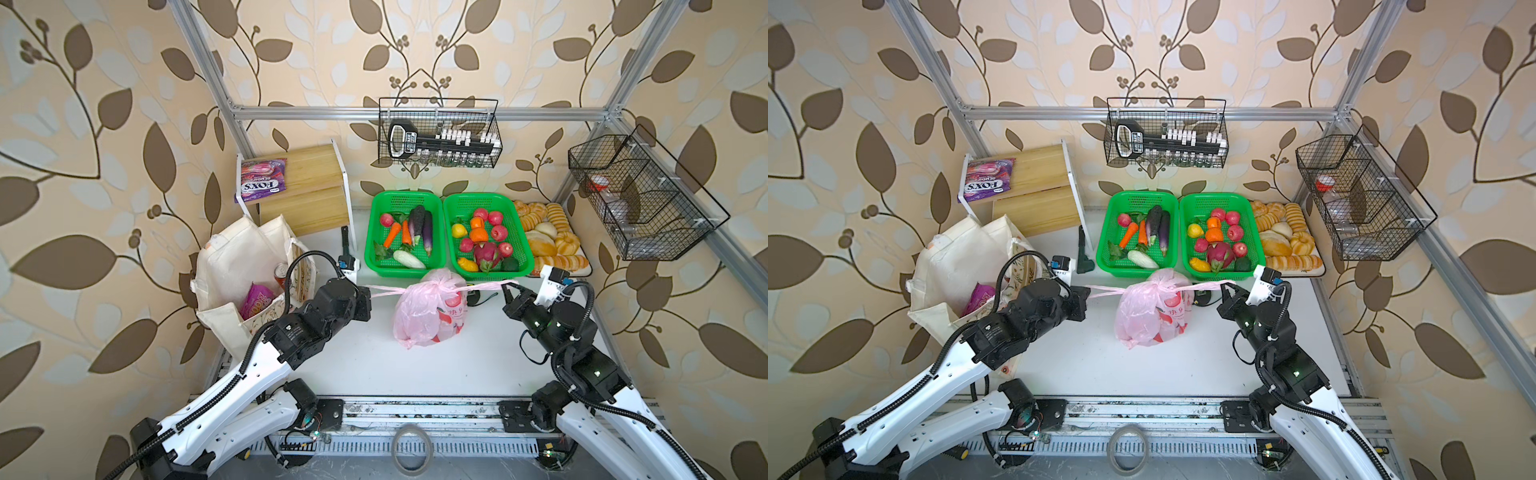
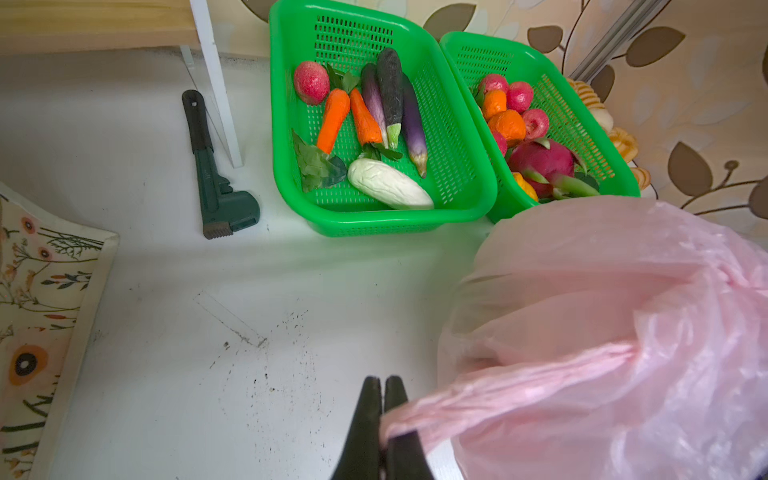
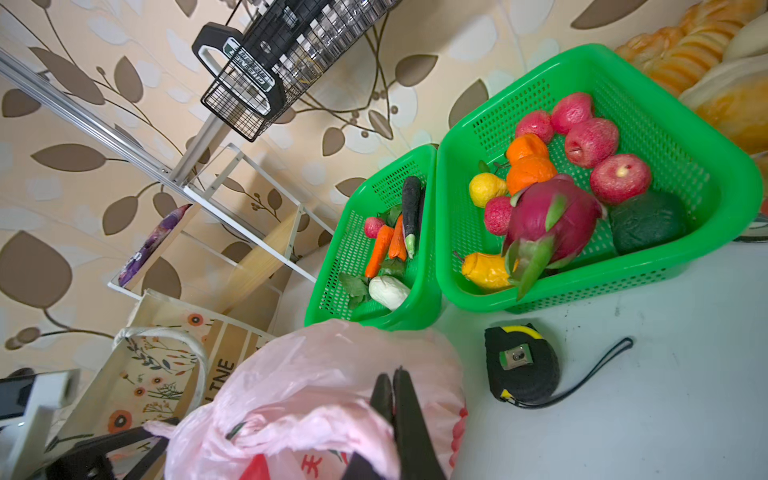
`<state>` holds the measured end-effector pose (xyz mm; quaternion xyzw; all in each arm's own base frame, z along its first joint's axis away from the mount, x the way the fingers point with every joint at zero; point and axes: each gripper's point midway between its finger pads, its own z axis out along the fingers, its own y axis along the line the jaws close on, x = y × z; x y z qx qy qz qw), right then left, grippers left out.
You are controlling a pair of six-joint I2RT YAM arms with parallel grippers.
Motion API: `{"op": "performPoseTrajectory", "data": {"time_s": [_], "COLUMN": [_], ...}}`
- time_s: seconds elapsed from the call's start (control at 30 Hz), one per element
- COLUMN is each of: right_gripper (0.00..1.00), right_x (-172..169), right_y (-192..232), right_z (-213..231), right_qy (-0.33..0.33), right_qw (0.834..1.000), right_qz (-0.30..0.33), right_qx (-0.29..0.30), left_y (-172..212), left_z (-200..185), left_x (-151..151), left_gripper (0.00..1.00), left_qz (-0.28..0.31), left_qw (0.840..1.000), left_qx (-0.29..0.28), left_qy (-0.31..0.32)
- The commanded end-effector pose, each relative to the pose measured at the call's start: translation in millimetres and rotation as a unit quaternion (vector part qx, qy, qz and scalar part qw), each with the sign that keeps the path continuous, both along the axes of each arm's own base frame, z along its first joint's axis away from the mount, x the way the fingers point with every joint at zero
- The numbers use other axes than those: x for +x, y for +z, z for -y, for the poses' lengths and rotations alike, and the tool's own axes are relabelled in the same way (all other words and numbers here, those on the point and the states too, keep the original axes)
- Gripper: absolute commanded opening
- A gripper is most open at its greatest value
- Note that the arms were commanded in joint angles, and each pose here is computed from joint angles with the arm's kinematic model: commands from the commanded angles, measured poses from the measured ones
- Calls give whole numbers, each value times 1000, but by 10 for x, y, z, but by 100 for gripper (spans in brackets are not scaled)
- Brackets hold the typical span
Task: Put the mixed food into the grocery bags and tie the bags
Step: 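Regrasp the tied pink bag at its knot with the left gripper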
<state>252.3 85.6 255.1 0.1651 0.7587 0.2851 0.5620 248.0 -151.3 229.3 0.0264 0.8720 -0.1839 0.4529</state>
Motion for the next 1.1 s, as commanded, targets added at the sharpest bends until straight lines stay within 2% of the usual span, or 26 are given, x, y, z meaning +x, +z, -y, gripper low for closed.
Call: {"op": "performPoseTrajectory", "data": {"time_s": [0.0,0.13,0.23,0.33,0.5,0.6,0.7,0.83,0.93,0.97,1.0,1.07], "right_gripper": [0,0,0,0,0,0,0,0,0,4,17,42], "right_x": [39,-8,-45,-42,-3,25,37,-22,-56,-51,-39,-23], "right_y": [-442,-949,-1076,-850,-268,-191,-454,-994,-1045,-955,-815,-527], "right_z": [401,372,419,459,461,450,434,394,364,329,280,170], "right_qy": [-104,-103,-114,-120,-111,-106,-104,-100,-94,-83,-67,-33], "right_qw": [993,990,987,989,993,992,991,988,989,992,995,999], "right_qz": [-47,-97,-108,-83,-26,-23,-58,-112,-110,-95,-71,-26], "right_qx": [-37,-16,-15,-18,-37,-58,-63,-39,-15,-9,-3,1], "left_y": [-488,-894,-1102,-998,-509,-398,-554,-831,-810,-729,-619,-401], "left_z": [-441,-323,-349,-406,-481,-497,-496,-465,-385,-334,-283,-190], "left_x": [-41,-126,-161,-131,-19,-7,-39,-133,-147,-130,-101,-63], "left_gripper": [0,0,0,0,0,0,0,0,0,0,9,37], "left_qz": [-50,-106,-128,-120,-59,-46,-64,-105,-107,-96,-80,-49], "left_qw": [992,990,987,986,989,990,988,986,989,992,994,998], "left_qx": [84,47,49,70,98,100,101,82,57,49,41,33], "left_qy": [80,76,88,94,94,93,94,96,84,70,58,28]}}
